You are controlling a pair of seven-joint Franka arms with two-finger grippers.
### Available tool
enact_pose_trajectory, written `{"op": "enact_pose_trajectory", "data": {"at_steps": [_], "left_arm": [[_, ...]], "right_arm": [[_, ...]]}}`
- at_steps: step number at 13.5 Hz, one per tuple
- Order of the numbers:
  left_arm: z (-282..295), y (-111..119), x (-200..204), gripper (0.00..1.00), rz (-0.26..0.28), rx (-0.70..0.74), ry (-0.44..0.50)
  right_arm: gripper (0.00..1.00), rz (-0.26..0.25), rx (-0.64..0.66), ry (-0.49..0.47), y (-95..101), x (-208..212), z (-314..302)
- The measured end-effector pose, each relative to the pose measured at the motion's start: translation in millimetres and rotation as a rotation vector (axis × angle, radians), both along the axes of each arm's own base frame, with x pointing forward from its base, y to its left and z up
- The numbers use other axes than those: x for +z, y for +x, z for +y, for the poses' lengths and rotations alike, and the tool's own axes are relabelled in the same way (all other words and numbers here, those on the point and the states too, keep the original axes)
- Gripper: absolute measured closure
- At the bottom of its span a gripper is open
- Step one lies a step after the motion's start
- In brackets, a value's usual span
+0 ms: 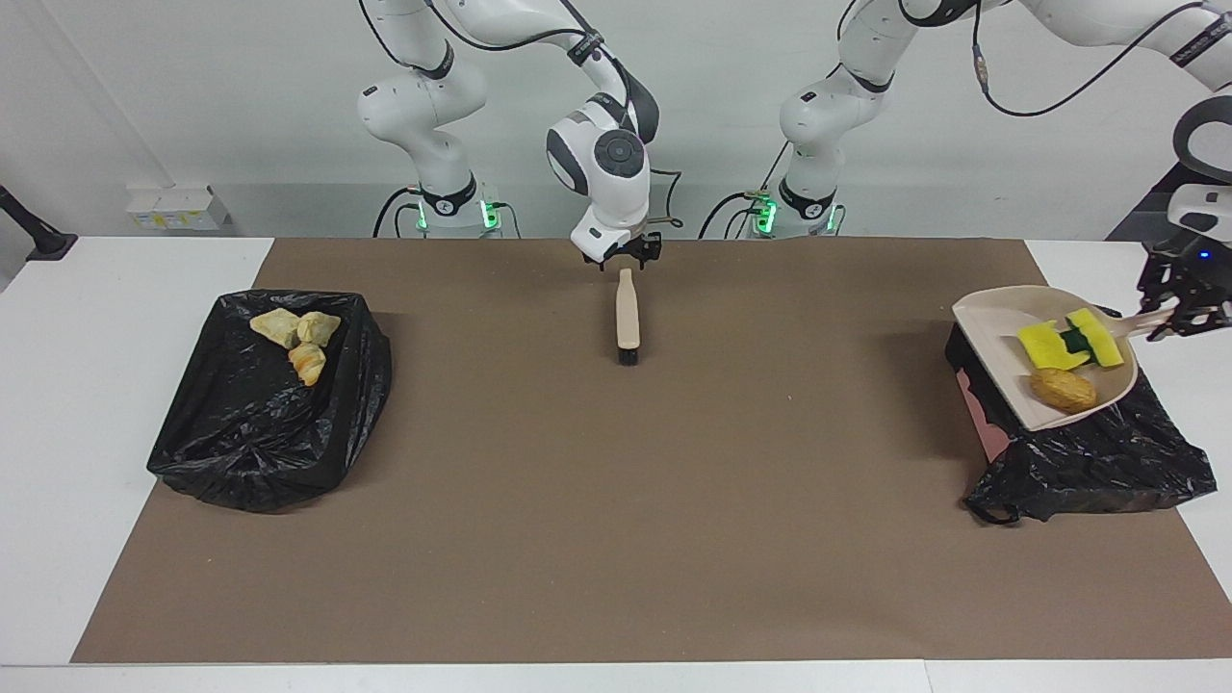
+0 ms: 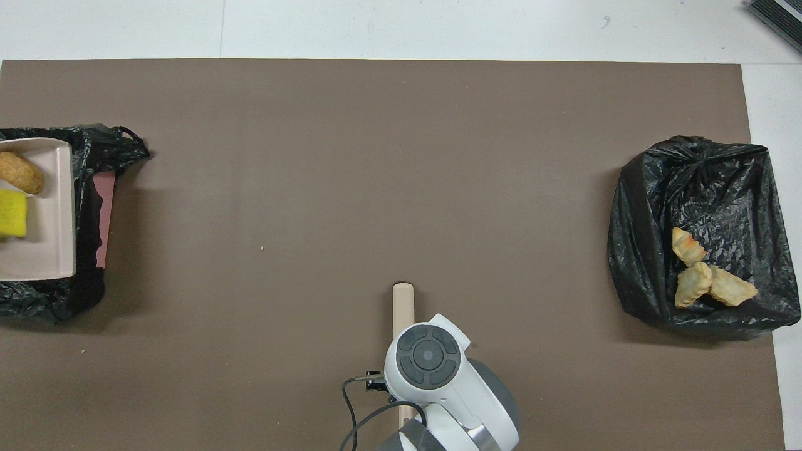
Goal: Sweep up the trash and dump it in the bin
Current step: 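Tip the dustpan into the bag while the right gripper withdraws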
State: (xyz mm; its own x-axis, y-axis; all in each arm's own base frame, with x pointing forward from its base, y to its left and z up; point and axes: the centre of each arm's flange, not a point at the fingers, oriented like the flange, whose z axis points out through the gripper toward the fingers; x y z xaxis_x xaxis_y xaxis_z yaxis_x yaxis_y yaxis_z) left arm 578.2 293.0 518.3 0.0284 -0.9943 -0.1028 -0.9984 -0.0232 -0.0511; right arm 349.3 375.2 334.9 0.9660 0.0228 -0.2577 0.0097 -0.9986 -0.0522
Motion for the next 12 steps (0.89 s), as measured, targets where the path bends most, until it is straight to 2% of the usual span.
{"op": "enact_pose_trajectory", "data": {"at_steps": [2, 4, 6, 10, 12], "left_arm": [[3, 8, 2, 0.68, 0.016, -0.019, 0.097], [5, 14, 5, 0.68, 0.031, -0.024, 0.232], [-1, 20, 8, 0.68, 0.043, -0.025, 0.33], [-7, 28, 18, 0.68, 0.003, -0.063, 0.468], [-14, 27, 24, 0.68, 0.003, -0.113, 0.564]], "right_arm": [[0.0, -0.038, -0.009, 0.016, 18.3, 13, 1], [0.0, -0.093, -0.038, 0.021, 49.9, 32, -13], [0.0, -0.144, -0.084, 0.013, 84.1, 46, -40], [0.0, -0.235, -0.171, 0.003, 142.2, 79, -96], [0.0, -0.264, -0.167, -0.012, 158.3, 85, -120]]}}
